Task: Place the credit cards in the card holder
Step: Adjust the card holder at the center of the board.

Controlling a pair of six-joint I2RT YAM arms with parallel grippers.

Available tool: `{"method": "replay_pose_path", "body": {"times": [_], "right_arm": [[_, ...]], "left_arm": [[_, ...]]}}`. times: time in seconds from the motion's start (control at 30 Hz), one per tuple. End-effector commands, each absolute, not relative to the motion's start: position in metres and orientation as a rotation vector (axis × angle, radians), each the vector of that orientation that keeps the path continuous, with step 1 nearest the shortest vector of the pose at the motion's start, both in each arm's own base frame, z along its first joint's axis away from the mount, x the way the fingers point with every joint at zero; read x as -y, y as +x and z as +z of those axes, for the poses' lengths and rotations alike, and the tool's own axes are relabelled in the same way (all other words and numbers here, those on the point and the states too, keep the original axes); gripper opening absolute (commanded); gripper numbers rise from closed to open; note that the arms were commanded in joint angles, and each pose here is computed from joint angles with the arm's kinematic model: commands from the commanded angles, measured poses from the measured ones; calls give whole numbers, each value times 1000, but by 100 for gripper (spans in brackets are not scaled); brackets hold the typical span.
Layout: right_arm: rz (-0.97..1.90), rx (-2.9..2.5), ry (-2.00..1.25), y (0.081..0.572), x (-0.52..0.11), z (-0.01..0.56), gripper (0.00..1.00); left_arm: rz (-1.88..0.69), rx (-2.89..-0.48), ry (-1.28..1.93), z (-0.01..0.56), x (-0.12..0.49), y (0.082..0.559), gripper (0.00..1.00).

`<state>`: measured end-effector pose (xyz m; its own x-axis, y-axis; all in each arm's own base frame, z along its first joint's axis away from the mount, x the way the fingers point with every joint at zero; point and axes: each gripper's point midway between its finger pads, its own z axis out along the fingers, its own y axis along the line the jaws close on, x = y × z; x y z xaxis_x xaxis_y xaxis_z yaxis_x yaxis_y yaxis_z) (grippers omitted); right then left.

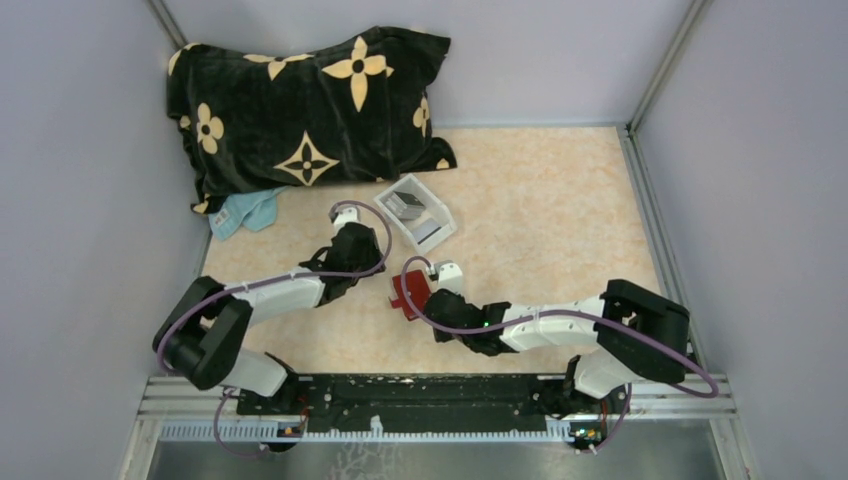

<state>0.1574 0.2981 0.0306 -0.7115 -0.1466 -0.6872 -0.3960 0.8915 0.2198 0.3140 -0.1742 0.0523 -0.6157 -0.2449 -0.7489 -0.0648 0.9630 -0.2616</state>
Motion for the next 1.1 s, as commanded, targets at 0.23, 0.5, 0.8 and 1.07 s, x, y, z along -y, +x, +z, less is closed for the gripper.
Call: {"method": "replay_pose_path", "body": {"times": [0.23,0.5,0.8,1.07], "right_arm": [[421,-2321,-358,166,-302,34,0],[430,-2339,-342,173,-304,27,0],[446,-2346,-309,188,-303,24,0],[430,-2344,-295,201,-298,24,0]], "left_arm": [[-407,-2240,-110,42,209,331,53],[-458,-2304,-88,24,215,317,49],[-601,-2393,-90,2,225,284,43],[-621,-2449,-86,-16,225,250,41]]}}
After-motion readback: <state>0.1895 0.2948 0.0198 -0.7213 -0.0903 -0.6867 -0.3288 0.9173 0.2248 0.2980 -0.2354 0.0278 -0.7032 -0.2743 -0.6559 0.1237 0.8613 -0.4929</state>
